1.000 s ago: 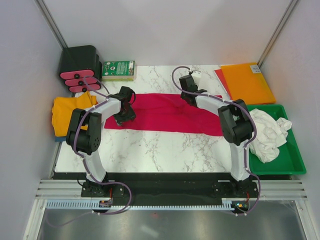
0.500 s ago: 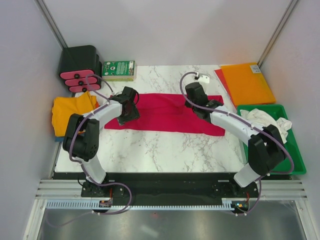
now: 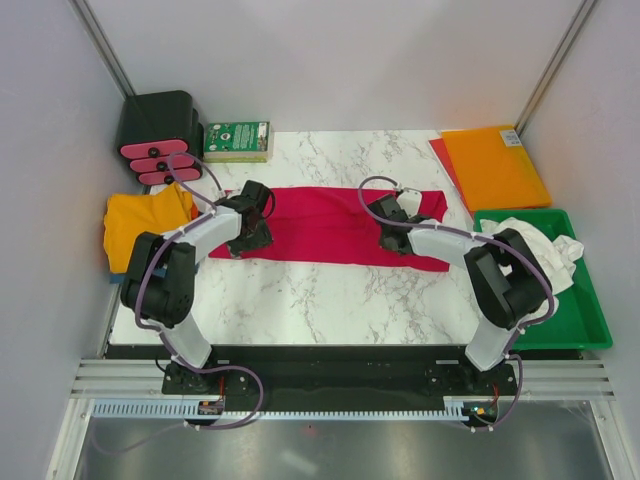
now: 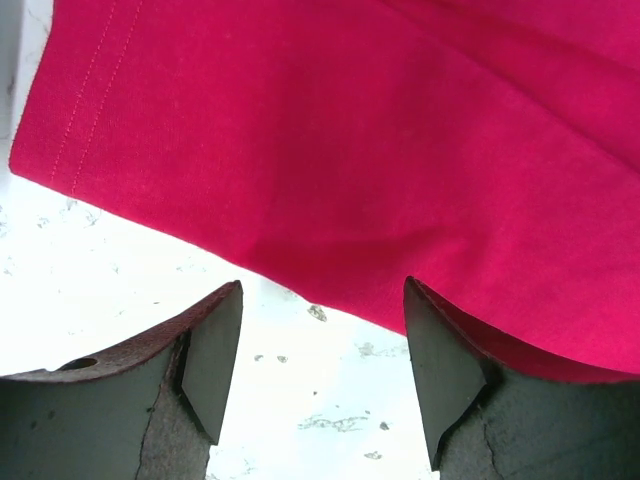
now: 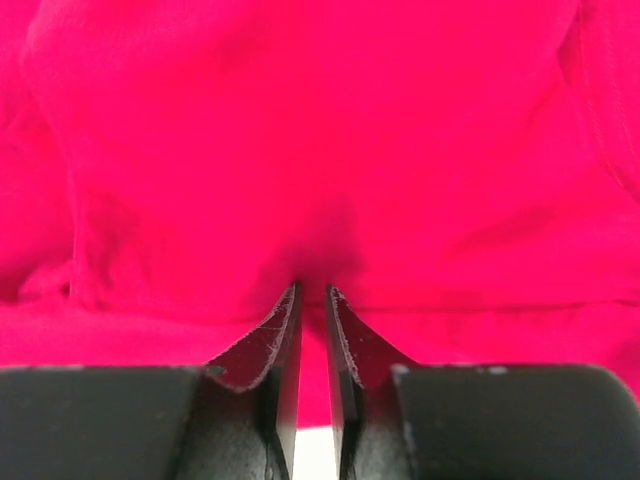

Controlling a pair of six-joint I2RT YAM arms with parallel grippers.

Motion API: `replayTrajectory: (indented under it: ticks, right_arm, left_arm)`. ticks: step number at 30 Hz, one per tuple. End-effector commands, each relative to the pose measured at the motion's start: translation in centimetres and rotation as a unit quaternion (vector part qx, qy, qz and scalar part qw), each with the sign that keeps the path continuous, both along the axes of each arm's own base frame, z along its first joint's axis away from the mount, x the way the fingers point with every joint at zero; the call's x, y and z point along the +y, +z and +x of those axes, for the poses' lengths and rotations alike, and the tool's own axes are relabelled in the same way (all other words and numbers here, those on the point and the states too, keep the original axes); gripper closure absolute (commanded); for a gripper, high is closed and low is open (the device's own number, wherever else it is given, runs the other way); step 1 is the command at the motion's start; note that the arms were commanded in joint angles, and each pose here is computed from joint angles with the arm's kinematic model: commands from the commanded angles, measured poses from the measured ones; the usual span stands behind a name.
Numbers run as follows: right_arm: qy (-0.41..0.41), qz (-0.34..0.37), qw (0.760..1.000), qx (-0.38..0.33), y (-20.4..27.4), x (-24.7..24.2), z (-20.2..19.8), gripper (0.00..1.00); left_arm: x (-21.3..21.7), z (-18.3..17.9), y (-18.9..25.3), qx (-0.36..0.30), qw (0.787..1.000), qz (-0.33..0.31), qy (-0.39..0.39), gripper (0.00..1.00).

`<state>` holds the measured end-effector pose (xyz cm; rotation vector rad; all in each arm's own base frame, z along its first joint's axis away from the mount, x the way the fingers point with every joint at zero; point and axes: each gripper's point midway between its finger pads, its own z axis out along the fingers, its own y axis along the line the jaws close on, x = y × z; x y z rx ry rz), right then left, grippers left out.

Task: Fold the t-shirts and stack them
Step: Fold the tshirt

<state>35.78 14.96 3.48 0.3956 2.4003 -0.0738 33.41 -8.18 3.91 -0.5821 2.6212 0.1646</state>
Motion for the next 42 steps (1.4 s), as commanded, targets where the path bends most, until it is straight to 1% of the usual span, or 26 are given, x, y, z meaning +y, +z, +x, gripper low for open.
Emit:
replayTrajectory:
  ticks: [1, 6, 10, 14, 18, 20, 21, 23, 24, 26, 27, 28, 29, 30, 32, 33, 36, 38, 40, 41, 42]
  right_arm:
    - [-0.039, 0.006, 0.999, -0.022, 0.7, -0.3, 2.5, 0.77]
    - [-0.069, 0.0, 0.998, 0.008, -0.6, -2.3, 2.7, 0.72]
    - [-0.082, -0.017, 0.996, 0.032, -1.4, -3.8, 3.1, 0.69]
    - [-0.081, -0.031, 0.995, 0.048, -1.5, -4.3, 4.7, 0.67]
    - [-0.069, -0.035, 0.996, 0.047, -1.2, -3.3, 7.4, 0.67]
    - [-0.066, -0.037, 0.996, 0.049, -1.0, -3.0, 8.1, 0.66]
    - [-0.058, -0.027, 0.997, 0.048, -1.0, -2.2, 9.1, 0.67]
    - [-0.05, -0.019, 0.997, 0.051, -0.8, -1.6, 10.0, 0.66]
    - [-0.045, -0.009, 0.998, 0.044, -0.5, -0.7, 11.2, 0.66]
    - [-0.04, -0.008, 0.998, 0.046, -0.3, -0.2, 12.0, 0.66]
    - [-0.036, -0.003, 0.999, 0.038, 0.2, 0.4, 13.2, 0.65]
    - [-0.029, 0.0, 0.999, 0.04, 0.4, 0.8, 13.6, 0.65]
    - [-0.025, -0.001, 0.999, 0.039, 0.6, 1.0, 14.1, 0.65]
    - [-0.023, 0.002, 0.999, 0.029, 1.2, 1.6, 15.4, 0.64]
    - [-0.012, -0.004, 0.999, 0.03, 1.5, 1.8, 16.1, 0.63]
    - [-0.011, -0.003, 1.0, 0.021, 1.9, 2.1, 17.1, 0.62]
    - [-0.004, -0.016, 1.0, 0.011, 3.0, 2.0, 18.4, 0.61]
    - [-0.006, -0.026, 1.0, 0.003, 4.0, 1.7, 18.6, 0.61]
    - [-0.011, -0.024, 0.999, -0.021, 6.4, 1.4, 18.6, 0.61]
    - [-0.009, -0.028, 0.999, -0.013, 5.7, 1.1, 17.5, 0.61]
    - [-0.003, -0.009, 0.999, -0.049, 9.2, 1.5, 17.1, 0.6]
  left_arm:
    - [0.5, -0.1, -1.7, 0.032, 0.999, 0.022, 0.003, 0.29]
    - [-0.6, -0.9, -4.0, 0.074, 0.997, -0.001, -0.007, 0.3]
    - [-1.3, -2.5, -5.2, 0.108, 0.994, -0.019, -0.016, 0.31]
    - [-1.8, -3.8, -4.7, 0.109, 0.993, -0.026, -0.026, 0.33]
    - [-2.9, -6.0, -4.4, 0.115, 0.992, -0.024, -0.052, 0.34]
    - [-3.8, -7.5, -4.7, 0.124, 0.99, -0.023, -0.068, 0.34]
    - [-4.2, -8.0, -4.7, 0.126, 0.989, -0.023, -0.074, 0.34]
    - [-5.6, -9.4, -5.0, 0.134, 0.986, -0.024, -0.094, 0.35]
    - [-6.0, -9.9, -5.2, 0.138, 0.985, -0.023, -0.101, 0.35]
    - [-7.7, -11.1, -5.3, 0.143, 0.982, -0.024, -0.124, 0.35]
    - [-8.3, -11.6, -5.2, 0.144, 0.98, -0.025, -0.132, 0.35]
    - [-9.5, -12.3, -5.3, 0.147, 0.977, -0.027, -0.149, 0.35]
    - [-10.2, -12.7, -5.4, 0.15, 0.976, -0.028, -0.158, 0.35]
    - [-10.8, -13.1, -5.4, 0.152, 0.974, -0.028, -0.167, 0.35]
    - [-12.6, -14.1, -5.6, 0.159, 0.967, -0.026, -0.195, 0.35]
    - [-13.6, -14.9, -5.5, 0.16, 0.963, -0.023, -0.216, 0.35]
    - [-15.7, -15.5, -4.9, 0.156, 0.956, -0.021, -0.248, 0.35]
    - [-15.9, -15.7, -4.2, 0.148, 0.953, -0.011, -0.264, 0.34]
    - [-16.2, -14.9, -2.6, 0.114, 0.955, 0.0, -0.273, 0.32]
    - [-16.5, -14.3, -0.8, 0.086, 0.958, -0.012, -0.274, 0.31]
    - [-16.7, -13.9, 0.6, 0.063, 0.96, -0.019, -0.274, 0.3]
